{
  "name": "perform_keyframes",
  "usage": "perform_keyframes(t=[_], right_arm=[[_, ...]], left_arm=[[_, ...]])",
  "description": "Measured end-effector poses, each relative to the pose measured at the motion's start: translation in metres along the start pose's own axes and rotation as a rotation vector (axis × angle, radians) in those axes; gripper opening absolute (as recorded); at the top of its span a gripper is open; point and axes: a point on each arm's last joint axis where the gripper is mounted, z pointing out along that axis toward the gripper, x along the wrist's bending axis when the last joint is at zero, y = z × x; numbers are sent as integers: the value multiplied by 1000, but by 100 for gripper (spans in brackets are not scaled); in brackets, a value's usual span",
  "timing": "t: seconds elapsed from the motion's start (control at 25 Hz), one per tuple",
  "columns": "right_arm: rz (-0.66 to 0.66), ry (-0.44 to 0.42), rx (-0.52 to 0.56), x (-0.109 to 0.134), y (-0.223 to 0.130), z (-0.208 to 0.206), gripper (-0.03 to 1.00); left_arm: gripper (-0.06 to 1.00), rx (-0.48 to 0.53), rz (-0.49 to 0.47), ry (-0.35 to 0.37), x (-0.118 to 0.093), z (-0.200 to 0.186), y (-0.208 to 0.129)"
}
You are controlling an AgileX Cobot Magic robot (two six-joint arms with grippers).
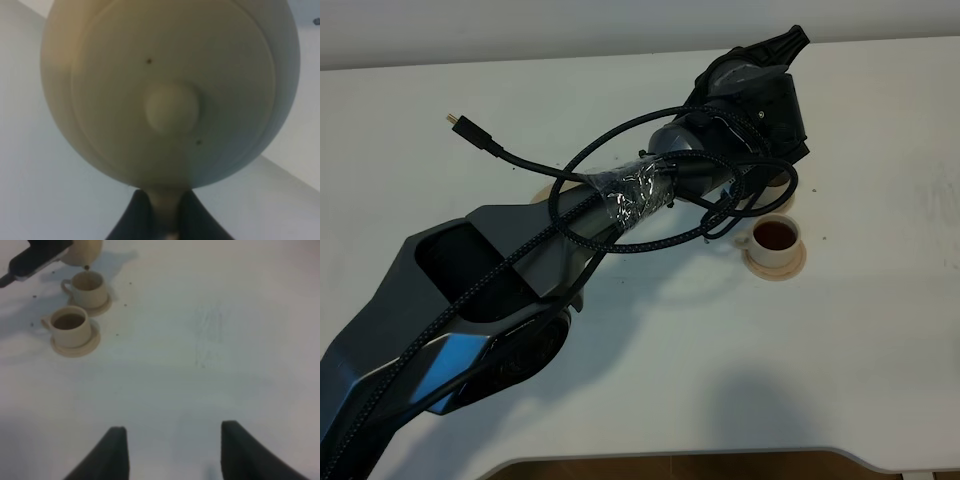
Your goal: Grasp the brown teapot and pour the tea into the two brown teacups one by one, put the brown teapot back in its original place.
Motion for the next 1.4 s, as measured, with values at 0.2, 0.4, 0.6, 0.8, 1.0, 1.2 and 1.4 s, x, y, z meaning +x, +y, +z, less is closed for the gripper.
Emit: perform_keyframes(t=[0.2,0.4,0.6,0.8,1.0,1.2,1.4], right_arm=[[0,0,0,0,0,0,44],[0,0,0,0,0,0,44],[0,0,0,0,0,0,44],[0,0,0,0,0,0,44],[0,0,0,0,0,0,44],[0,0,0,0,0,0,44],[0,0,0,0,0,0,44]], left_arm=[[11,0,35,0,0,0,0],[11,-1,53,3,0,0,0],[11,8,69,23,2,0,-1],[11,8,84,33,3,0,-1],[11,10,111,37,3,0,-1],[11,6,144,54,5,0,0],[11,18,161,67,6,0,-1]])
